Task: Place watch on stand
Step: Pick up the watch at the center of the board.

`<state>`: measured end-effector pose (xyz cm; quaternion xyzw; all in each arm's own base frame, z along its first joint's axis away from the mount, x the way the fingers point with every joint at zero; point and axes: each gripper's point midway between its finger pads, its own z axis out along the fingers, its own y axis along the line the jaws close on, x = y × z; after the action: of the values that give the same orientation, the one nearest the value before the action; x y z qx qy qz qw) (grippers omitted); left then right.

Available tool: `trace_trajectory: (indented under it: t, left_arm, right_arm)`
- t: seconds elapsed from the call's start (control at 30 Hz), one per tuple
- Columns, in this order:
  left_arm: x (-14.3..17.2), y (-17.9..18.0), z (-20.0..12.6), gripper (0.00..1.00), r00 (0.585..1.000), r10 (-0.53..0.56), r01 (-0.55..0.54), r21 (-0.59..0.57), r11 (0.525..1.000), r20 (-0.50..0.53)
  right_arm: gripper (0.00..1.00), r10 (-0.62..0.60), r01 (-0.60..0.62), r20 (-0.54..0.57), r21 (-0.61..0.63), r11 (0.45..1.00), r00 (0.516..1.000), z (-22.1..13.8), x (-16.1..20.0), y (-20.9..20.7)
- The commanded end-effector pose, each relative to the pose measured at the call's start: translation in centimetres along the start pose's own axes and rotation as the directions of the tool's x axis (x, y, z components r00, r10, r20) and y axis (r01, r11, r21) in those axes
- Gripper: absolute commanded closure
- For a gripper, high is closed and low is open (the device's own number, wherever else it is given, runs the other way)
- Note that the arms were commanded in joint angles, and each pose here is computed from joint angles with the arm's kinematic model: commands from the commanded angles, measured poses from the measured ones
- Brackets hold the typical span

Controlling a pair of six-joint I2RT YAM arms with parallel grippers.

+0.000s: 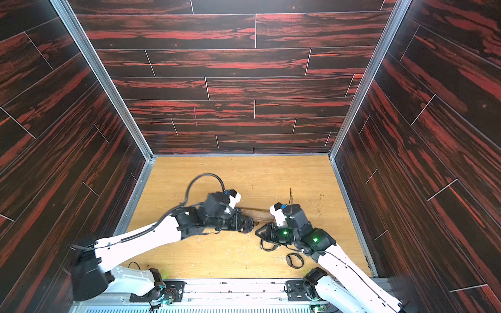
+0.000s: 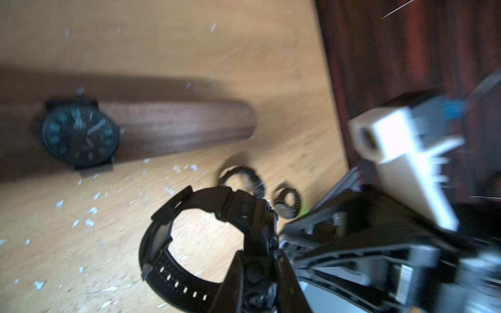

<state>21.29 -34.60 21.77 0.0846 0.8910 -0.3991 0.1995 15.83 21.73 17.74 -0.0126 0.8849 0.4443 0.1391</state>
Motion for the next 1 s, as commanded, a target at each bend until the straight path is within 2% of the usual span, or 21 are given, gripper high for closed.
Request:
trace_trajectory:
  t: [0.0, 0.13, 0.3, 0.5, 0.87, 0.97]
  left_arm:
    - [-1.8, -0.3, -1.8, 0.93, 0.998, -0.009, 0.007, 0.033, 0.999, 0.059]
    - [-3.8, -1.2, -3.3, 0.93, 0.993, -0.044, 0.031, 0.111, 0.993, 0.114]
    - [-5.0, -2.5, -3.9, 0.92, 0.989, -0.069, 0.043, 0.191, 0.981, 0.132]
    - [-5.7, -4.2, -4.0, 0.92, 0.988, -0.094, 0.056, 0.277, 0.959, 0.126]
    - [-6.1, -5.6, -4.4, 0.92, 0.986, -0.120, 0.073, 0.355, 0.932, 0.112]
    - [-6.3, -5.8, -4.3, 0.92, 0.985, -0.131, 0.083, 0.368, 0.926, 0.108]
  right_arm:
    - [0.59, -0.070, 0.069, -0.002, -0.146, 0.987, 0.998, -1.5, -0.6, 3.7]
    - [0.58, -0.085, 0.093, 0.043, -0.233, 0.968, 0.995, -2.9, -2.0, 5.6]
    - [0.55, -0.079, 0.102, 0.082, -0.332, 0.938, 0.994, -3.9, -3.9, 7.2]
    - [0.49, -0.111, 0.134, 0.086, -0.345, 0.929, 0.990, -3.9, -5.2, 8.4]
    - [0.49, -0.122, 0.154, 0.110, -0.366, 0.918, 0.987, -4.0, -7.2, 9.0]
    - [0.52, -0.126, 0.160, 0.113, -0.378, 0.912, 0.986, -4.2, -7.7, 9.4]
